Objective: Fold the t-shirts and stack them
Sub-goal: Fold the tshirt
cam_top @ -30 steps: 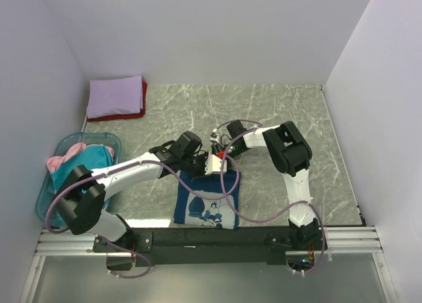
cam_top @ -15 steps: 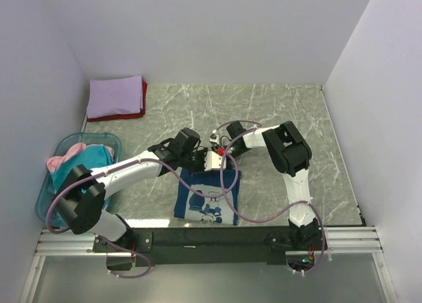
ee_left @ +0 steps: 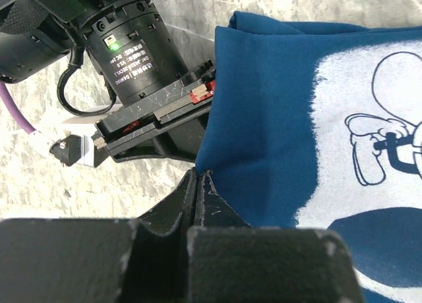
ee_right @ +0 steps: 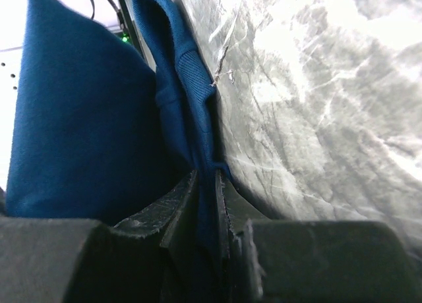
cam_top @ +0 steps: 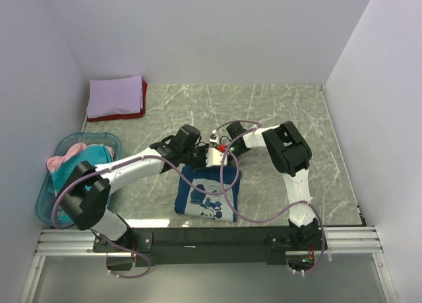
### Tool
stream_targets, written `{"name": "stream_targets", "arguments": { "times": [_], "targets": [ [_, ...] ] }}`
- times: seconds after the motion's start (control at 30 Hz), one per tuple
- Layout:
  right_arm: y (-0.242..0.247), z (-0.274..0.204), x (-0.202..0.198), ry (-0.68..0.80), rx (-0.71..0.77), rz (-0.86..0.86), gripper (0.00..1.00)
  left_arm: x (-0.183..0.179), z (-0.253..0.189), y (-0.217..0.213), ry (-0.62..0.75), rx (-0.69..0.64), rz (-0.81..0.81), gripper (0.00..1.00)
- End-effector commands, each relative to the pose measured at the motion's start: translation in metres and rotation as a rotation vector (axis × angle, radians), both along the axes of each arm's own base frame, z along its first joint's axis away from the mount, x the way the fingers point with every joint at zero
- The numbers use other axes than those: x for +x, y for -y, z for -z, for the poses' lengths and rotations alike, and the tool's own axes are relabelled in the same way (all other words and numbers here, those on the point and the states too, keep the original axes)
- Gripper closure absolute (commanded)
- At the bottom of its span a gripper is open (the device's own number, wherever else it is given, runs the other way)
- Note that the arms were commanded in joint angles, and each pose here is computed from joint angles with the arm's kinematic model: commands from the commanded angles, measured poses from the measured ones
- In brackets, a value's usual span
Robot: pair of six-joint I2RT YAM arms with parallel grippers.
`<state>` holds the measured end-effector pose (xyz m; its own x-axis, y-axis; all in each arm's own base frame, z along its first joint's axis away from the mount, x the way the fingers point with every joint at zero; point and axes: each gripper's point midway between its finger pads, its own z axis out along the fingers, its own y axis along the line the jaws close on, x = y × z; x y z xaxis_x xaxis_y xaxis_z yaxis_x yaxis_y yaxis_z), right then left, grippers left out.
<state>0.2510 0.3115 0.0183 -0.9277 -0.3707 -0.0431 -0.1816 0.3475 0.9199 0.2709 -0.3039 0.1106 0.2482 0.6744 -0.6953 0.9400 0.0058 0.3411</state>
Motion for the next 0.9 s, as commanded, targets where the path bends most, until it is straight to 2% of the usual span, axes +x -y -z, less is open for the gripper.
{"name": "stream_targets", "arguments": {
  "times": [0.0, 0.17, 0.4, 0.43, 0.5, 0.53, 0.57, 0.67, 0.77, 0.83, 0.87],
  "targets": [
    [0.005, 0.020, -0.011, 0.002, -0.058, -0.022, 0.76, 0.022, -0.019, 0.012, 0.099, -0.050, 0.007, 1.00],
    [0.011, 0.019, -0.006, 0.062, -0.100, -0.037, 0.76, 0.025, 0.002, 0.008, 0.101, -0.021, -0.004, 1.00],
    [0.022, 0.012, 0.021, 0.250, -0.197, -0.058, 0.75, 0.029, 0.024, -0.003, 0.120, 0.040, -0.027, 0.99],
    [0.023, 0.010, 0.023, 0.268, -0.204, -0.059, 0.74, 0.030, 0.024, -0.003, 0.125, 0.040, -0.033, 0.98],
    [0.025, 0.004, 0.033, 0.325, -0.233, -0.056, 0.73, 0.029, 0.026, -0.005, 0.119, 0.036, -0.031, 0.85],
    [0.026, 0.002, 0.036, 0.343, -0.242, -0.056, 0.71, 0.030, 0.023, -0.005, 0.116, 0.027, -0.034, 0.77],
    [0.029, -0.001, 0.038, 0.367, -0.259, -0.062, 0.70, 0.029, 0.022, -0.006, 0.112, 0.021, -0.035, 0.65],
    [0.041, -0.007, 0.059, 0.474, -0.356, -0.057, 0.64, 0.027, 0.001, -0.004, 0.105, -0.022, -0.037, 0.55],
    [0.058, -0.022, 0.080, 0.546, -0.429, -0.032, 0.58, 0.015, -0.029, -0.009, 0.031, -0.092, -0.022, 0.54],
    [0.073, -0.038, 0.103, 0.595, -0.464, 0.009, 0.52, 0.001, -0.046, -0.015, -0.074, -0.118, -0.028, 0.55],
    [0.081, -0.046, 0.105, 0.606, -0.477, 0.008, 0.50, -0.005, -0.050, -0.020, -0.172, -0.149, -0.058, 0.56]
  ]
}}
